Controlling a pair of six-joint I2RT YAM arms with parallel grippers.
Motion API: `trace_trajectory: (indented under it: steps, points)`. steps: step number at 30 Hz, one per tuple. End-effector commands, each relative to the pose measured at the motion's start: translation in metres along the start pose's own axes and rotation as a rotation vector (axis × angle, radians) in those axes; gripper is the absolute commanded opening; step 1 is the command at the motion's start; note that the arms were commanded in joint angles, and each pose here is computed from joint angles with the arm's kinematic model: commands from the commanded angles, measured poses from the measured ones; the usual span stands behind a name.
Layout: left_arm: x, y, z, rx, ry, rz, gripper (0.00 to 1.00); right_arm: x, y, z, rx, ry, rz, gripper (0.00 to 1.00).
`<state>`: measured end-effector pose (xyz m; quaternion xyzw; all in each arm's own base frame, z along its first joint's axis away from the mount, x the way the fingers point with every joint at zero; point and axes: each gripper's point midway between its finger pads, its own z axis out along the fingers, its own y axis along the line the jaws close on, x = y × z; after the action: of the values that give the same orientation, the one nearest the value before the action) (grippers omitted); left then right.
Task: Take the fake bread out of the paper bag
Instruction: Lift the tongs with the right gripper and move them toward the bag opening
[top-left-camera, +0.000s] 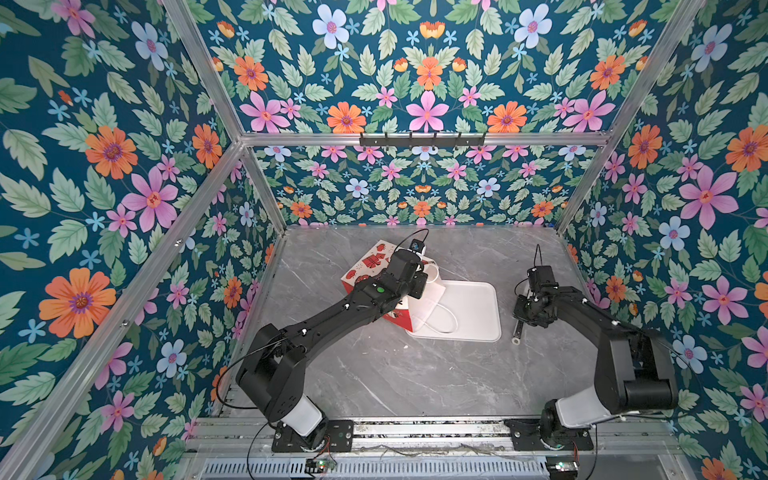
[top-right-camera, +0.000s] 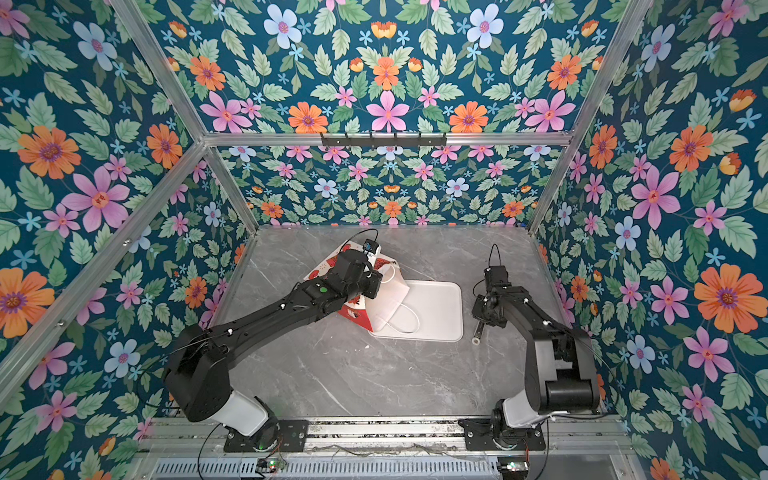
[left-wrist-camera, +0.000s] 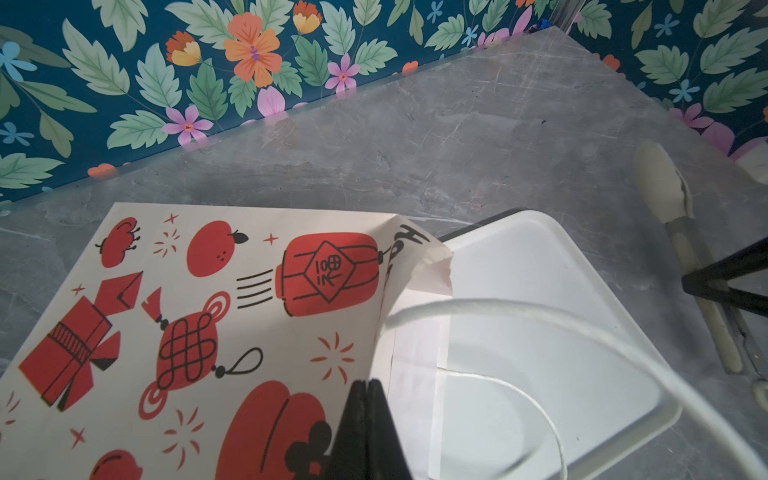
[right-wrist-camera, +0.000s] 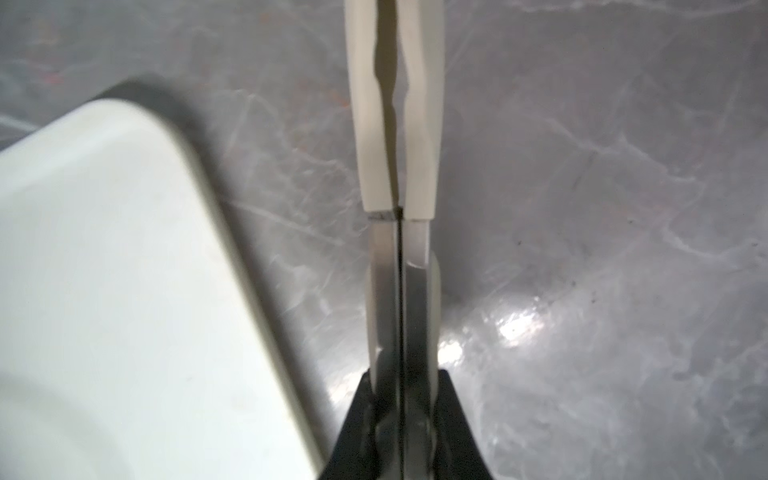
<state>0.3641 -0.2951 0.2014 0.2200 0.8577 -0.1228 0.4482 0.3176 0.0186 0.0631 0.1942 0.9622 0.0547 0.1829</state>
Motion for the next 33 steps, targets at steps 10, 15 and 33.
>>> trace_trajectory:
  steps: [10, 15, 33]
  points:
    - [-0.01, 0.001, 0.0, -0.008, -0.008, 0.026, 0.0, 0.129, 0.12, -0.092, -0.302, 0.158, -0.624, 0.07]
    - [-0.007, -0.002, -0.003, 0.011, -0.016, 0.017, 0.0, 0.163, 0.133, -0.085, -0.292, 0.257, -0.766, 0.07]
    - [0.0, 0.004, -0.02, 0.001, -0.023, 0.017, 0.0, 0.146, 0.16, -0.07, -0.287, 0.181, -0.782, 0.3]
